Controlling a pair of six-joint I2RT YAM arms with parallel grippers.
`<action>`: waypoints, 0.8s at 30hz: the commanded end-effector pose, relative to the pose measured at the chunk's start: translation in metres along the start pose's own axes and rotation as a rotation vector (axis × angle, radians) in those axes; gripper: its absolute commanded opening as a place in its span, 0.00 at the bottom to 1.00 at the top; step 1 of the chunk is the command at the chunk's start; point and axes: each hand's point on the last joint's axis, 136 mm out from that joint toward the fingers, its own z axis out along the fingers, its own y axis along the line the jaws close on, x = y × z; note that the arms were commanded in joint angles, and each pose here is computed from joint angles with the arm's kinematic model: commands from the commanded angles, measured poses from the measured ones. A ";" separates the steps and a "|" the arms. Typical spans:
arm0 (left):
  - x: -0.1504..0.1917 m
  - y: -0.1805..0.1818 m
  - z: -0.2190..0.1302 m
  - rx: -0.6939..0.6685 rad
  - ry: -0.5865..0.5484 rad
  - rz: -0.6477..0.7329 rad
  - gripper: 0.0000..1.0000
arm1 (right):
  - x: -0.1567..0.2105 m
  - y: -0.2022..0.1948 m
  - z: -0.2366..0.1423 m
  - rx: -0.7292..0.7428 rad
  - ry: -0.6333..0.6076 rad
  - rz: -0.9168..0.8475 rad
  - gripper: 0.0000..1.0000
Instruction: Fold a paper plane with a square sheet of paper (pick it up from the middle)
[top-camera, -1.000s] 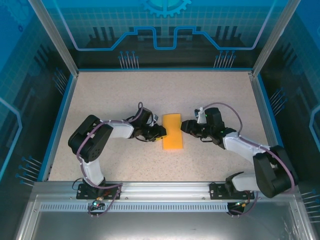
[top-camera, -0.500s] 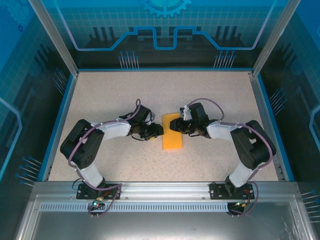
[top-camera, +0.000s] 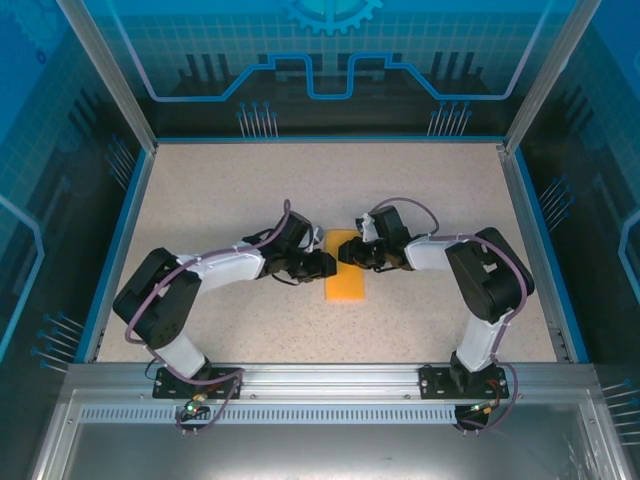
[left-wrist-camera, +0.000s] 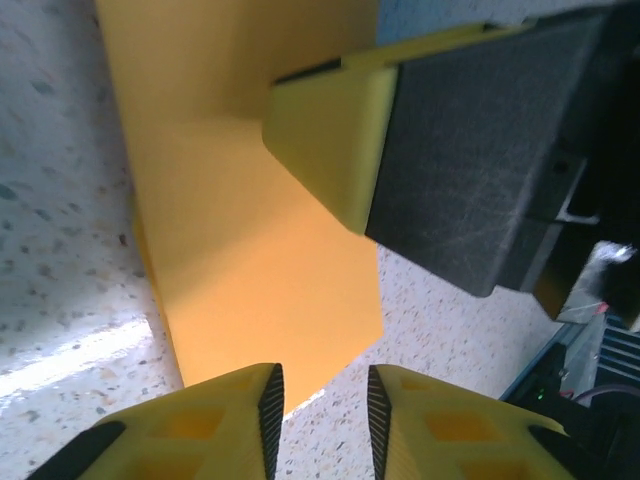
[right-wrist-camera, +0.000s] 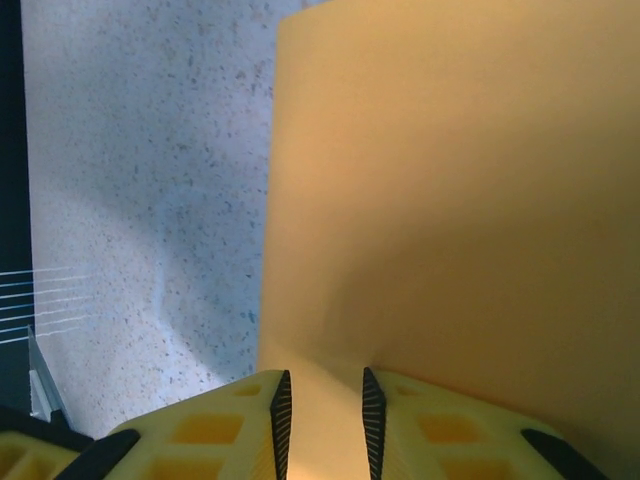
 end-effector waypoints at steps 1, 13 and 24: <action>0.011 0.004 0.015 0.001 0.046 0.013 0.29 | 0.001 -0.002 0.006 -0.003 0.026 0.009 0.27; 0.019 0.042 0.029 -0.137 0.078 0.021 0.27 | 0.000 -0.004 0.005 -0.008 0.030 0.006 0.28; 0.012 0.040 0.031 -0.149 0.070 0.035 0.27 | 0.001 -0.003 -0.045 0.000 -0.012 -0.029 0.39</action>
